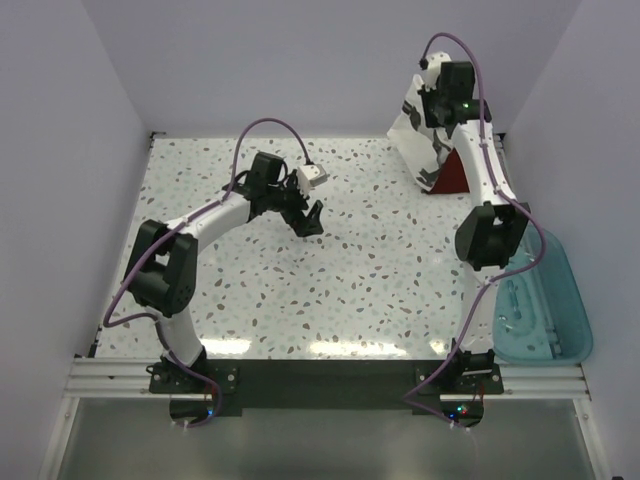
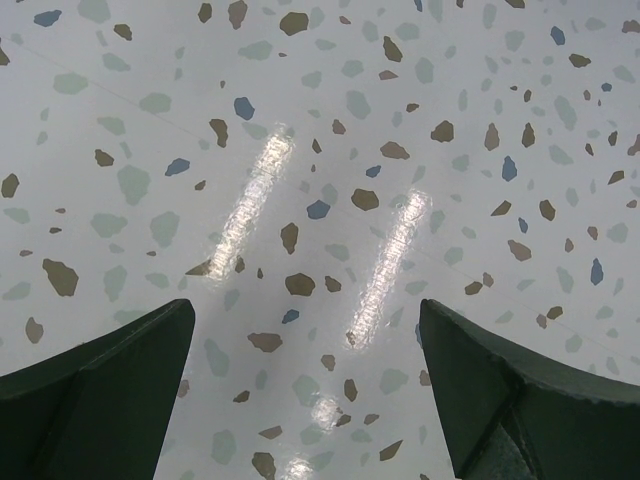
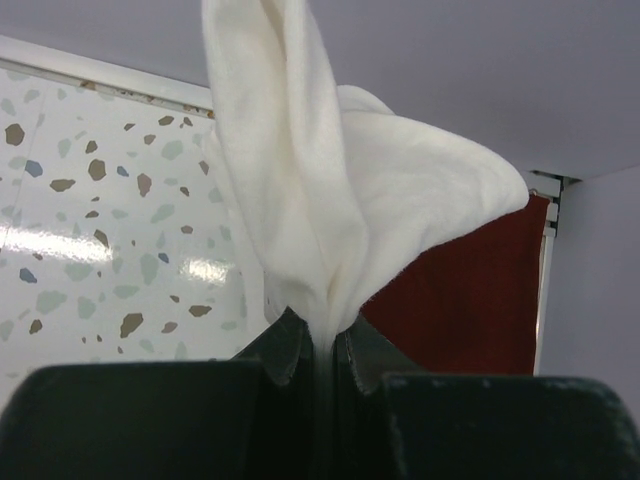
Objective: Fold and stack the t-shirts
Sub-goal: Neatly place the folded tshirt to the corner
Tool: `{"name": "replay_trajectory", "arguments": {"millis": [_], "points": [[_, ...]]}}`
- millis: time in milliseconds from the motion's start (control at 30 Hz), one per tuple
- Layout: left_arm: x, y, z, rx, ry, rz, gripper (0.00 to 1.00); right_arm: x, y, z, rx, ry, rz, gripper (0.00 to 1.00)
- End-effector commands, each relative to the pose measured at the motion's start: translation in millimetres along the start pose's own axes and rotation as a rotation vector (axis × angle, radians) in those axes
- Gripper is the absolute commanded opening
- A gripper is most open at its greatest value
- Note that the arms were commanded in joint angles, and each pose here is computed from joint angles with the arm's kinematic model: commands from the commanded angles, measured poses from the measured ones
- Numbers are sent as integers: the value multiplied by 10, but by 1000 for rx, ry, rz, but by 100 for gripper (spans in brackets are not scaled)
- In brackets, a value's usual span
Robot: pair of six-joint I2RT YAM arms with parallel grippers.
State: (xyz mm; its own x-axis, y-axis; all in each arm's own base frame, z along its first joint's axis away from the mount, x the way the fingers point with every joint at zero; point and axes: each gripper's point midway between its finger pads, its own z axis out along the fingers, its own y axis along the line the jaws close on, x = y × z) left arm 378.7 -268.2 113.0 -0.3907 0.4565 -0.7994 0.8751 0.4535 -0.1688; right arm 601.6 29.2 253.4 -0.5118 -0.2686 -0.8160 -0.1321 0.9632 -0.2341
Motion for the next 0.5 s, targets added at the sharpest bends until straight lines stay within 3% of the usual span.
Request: {"name": "replay_trajectory", "arguments": {"millis": [0,267,467], "points": [[-244,-2,-79,-1,-68,54,100,-523,-283,-458,68,-148,29,0],[-177,-22,-69,18,-39,60,100,-184,-502,-175,115,-78,52,0],[-134,-12,-46,21,-26,60,100,-192,-529,-142,104,-79,93,0]]}}
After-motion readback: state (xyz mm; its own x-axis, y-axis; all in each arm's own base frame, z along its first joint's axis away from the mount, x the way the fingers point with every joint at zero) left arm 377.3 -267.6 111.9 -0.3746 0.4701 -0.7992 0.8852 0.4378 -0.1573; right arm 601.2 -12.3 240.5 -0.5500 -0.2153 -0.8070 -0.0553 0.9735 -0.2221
